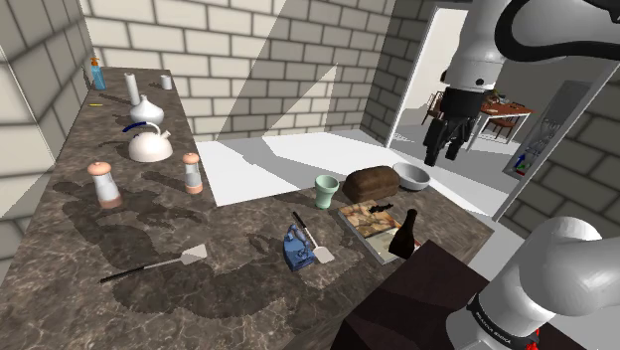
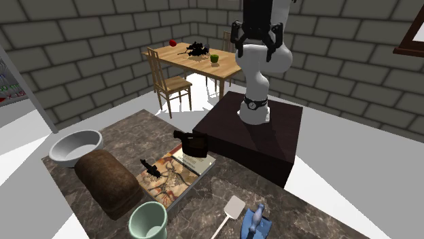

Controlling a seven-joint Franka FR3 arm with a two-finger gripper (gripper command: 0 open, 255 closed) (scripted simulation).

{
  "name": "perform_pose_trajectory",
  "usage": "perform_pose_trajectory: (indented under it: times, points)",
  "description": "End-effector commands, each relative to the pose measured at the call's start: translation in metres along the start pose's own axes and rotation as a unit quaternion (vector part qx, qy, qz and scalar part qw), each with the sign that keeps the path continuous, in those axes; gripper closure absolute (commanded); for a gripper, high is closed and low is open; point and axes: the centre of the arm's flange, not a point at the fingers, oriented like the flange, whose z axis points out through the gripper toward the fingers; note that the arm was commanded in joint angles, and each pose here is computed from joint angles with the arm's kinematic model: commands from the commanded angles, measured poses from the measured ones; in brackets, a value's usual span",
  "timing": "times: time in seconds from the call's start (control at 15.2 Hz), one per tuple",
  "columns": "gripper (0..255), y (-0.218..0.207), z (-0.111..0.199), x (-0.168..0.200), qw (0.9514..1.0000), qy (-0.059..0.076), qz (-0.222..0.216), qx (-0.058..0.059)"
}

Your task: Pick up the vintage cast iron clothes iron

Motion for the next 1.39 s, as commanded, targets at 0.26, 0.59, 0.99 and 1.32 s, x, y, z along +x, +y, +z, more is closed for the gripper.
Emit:
perform_pose_trajectory:
  times: [0.26, 0.59, 0.99, 1.32]
  points:
    - [0, 0.022, 0.042, 0.017, 0.9991, 0.011, 0.040, -0.005]
    - [0, 0.052, 0.095, 0.038, 0.9955, 0.025, 0.091, -0.012]
    - [0, 0.091, 0.156, 0.060, 0.9875, 0.041, 0.151, -0.020]
    - [0, 0.127, 0.206, 0.076, 0.9777, 0.054, 0.201, -0.027]
